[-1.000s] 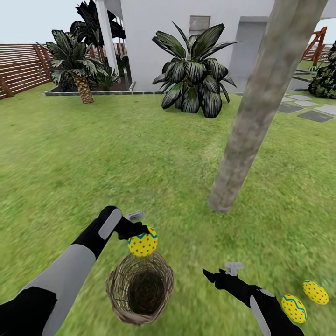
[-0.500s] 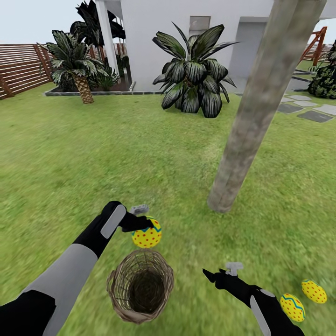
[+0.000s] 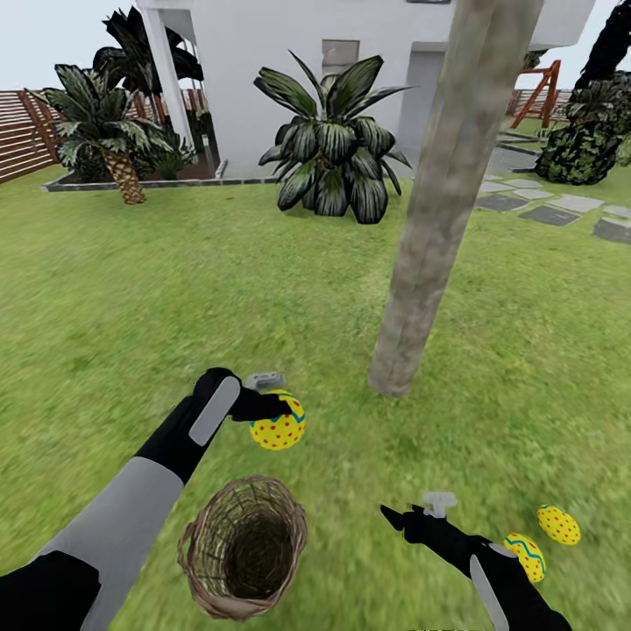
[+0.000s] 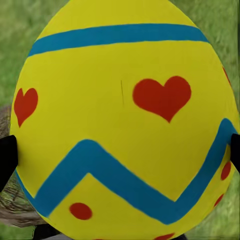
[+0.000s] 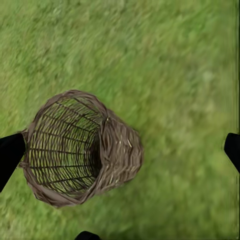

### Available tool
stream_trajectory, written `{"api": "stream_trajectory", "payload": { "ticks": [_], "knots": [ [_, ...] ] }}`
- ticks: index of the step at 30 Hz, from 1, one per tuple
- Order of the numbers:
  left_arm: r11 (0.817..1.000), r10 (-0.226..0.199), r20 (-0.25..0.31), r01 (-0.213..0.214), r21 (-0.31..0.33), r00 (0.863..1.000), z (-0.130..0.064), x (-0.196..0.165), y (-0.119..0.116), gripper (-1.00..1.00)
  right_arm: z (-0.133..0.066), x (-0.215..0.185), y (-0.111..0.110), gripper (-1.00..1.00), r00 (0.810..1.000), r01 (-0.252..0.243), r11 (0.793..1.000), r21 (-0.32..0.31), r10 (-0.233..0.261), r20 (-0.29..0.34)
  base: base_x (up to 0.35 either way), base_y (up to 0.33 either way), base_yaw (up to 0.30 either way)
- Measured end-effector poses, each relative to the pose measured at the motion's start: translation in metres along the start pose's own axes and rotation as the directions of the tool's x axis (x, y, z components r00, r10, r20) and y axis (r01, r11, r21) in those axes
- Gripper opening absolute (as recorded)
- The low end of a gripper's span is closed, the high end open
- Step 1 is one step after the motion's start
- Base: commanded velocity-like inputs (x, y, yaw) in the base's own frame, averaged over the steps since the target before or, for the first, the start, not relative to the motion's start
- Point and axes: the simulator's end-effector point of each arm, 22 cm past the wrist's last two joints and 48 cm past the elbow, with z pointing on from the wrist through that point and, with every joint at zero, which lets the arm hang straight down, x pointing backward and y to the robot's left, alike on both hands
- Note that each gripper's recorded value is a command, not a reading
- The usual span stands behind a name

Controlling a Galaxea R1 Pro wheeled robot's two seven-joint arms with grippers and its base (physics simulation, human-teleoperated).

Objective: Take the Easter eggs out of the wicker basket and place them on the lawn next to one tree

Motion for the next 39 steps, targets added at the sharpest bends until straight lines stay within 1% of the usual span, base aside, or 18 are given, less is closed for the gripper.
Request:
{"api": "stream_trajectory", "payload": {
  "ticks": [3, 11, 14, 17, 25, 34, 36, 39],
  "knots": [
    [1.0, 0.011, 0.002, -0.011, -0.002, 1.0, -0.001, 0.0, -0.002, -1.0, 0.0, -0.001, 0.001, 1.0, 1.0, 0.001, 1.0, -0.002, -0.001, 0.003, 0.0, -0.271, -0.213],
    [1.0, 0.02, 0.008, -0.02, -0.005, 1.0, -0.005, -0.002, -0.005, -1.0, -0.002, -0.006, 0.003, 1.0, 1.0, 0.005, 1.0, -0.003, -0.005, 0.011, 0.0, -0.29, -0.18],
    [0.999, 0.045, 0.001, -0.045, -0.01, 0.999, -0.004, 0.002, -0.009, -1.0, -0.002, -0.006, 0.003, 1.0, 1.0, 0.005, 1.0, -0.004, -0.005, 0.011, 0.0, -0.301, -0.029],
    [0.998, 0.054, -0.001, -0.054, -0.012, 0.999, -0.003, 0.003, -0.01, -1.0, -0.002, -0.005, 0.003, 1.0, 1.0, 0.004, 1.0, -0.002, -0.004, 0.009, 0.0, -0.303, -0.007],
    [0.998, 0.053, -0.011, -0.053, -0.016, 0.999, -0.001, 0.006, -0.009, -1.0, -0.002, -0.006, 0.003, 1.0, 1.0, 0.005, 1.0, -0.002, -0.005, 0.011, -0.052, -0.303, -0.028],
    [0.998, 0.052, -0.01, -0.053, -0.017, 0.999, -0.003, 0.006, -0.009, -1.0, -0.003, -0.009, 0.003, 1.0, 1.0, 0.008, 1.0, -0.002, -0.008, 0.016, -0.072, -0.303, -0.237],
    [0.999, 0.053, -0.01, -0.053, -0.014, 0.999, -0.003, 0.006, -0.012, -1.0, -0.005, -0.011, 0.0, 1.0, 1.0, -0.001, 1.0, 0.005, 0.0, 0.024, -0.073, -0.303, -0.257],
    [0.999, 0.052, -0.02, -0.052, -0.011, 0.998, -0.002, 0.009, -0.014, -1.0, -0.013, -0.019, -0.015, 1.0, 0.998, -0.042, 0.999, 0.031, 0.04, 0.057, -0.075, -0.303, -0.258]
  ]
}}
